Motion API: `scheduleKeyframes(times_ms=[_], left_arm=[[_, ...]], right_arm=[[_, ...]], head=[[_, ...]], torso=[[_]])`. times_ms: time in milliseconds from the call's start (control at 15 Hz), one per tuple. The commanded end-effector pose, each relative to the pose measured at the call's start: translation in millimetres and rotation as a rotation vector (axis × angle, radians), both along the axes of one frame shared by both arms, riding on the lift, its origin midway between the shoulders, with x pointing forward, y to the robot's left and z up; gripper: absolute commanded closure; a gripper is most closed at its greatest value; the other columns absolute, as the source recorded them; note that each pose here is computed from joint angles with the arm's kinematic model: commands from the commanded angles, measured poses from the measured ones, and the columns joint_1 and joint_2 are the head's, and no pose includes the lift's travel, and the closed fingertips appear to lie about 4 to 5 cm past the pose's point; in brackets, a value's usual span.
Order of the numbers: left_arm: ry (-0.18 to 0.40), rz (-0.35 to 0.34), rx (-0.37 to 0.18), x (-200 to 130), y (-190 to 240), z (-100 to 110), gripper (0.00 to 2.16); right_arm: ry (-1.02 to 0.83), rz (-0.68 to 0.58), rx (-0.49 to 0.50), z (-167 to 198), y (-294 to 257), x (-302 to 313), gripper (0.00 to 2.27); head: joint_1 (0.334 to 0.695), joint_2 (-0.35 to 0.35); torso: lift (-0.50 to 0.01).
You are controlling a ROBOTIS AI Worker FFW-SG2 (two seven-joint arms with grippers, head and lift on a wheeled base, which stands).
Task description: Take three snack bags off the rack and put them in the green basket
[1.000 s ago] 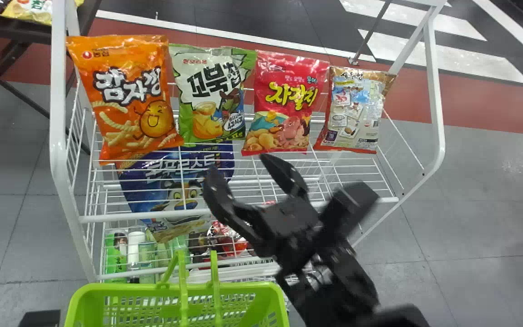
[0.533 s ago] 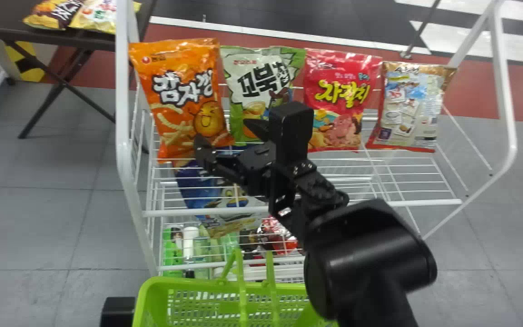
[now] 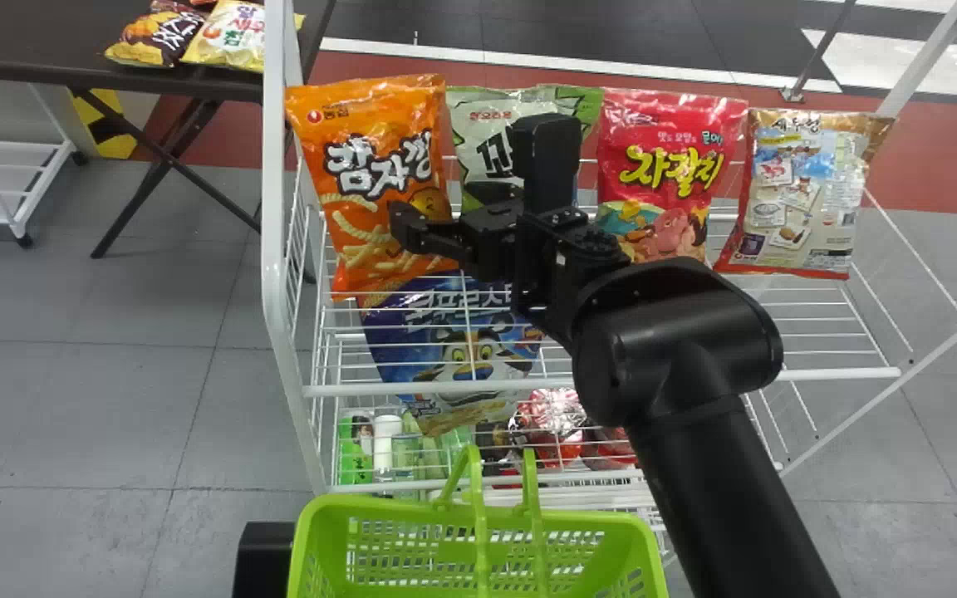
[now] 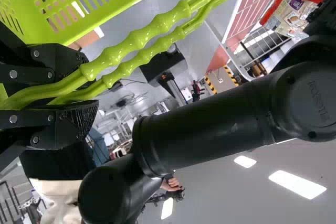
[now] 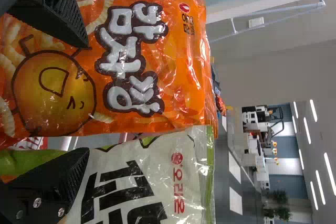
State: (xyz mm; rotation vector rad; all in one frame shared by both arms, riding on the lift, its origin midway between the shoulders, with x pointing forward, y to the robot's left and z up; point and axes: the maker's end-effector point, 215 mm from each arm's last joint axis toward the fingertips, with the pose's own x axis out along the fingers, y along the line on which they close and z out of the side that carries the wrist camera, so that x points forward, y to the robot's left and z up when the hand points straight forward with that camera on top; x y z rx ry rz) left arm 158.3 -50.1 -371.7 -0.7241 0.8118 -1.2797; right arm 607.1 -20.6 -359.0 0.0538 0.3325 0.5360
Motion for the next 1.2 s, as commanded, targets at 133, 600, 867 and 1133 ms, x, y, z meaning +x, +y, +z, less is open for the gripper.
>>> scheduleKeyframes(times_ms=[133, 600, 867, 1133], left_arm=[[-0.006, -0.006, -0.009, 8, 0, 0, 0.98], [-0.005, -0.007, -0.02, 9, 0, 1, 0.98], [-0.014, -0.005, -0.023, 11, 1, 2, 0.98], [-0.016, -0.005, -0.025, 11, 0, 3, 0.98]], right_arm=[[0.003, 0.03, -0.006, 3, 15, 7, 0.11], [0.04, 0.081, -0.011, -5, 32, 16, 0.16], [0.095, 0.151, -0.016, -17, 48, -4, 1.94], [0.091, 0.171, -0.035, -14, 57, -33, 2.24]], head=[[0.695, -0.102], [0.695, -0.07], [0.695, -0.051], [0.695, -0.033]], torso=[[-0.02], [-0.02], [-0.02], [-0.02]])
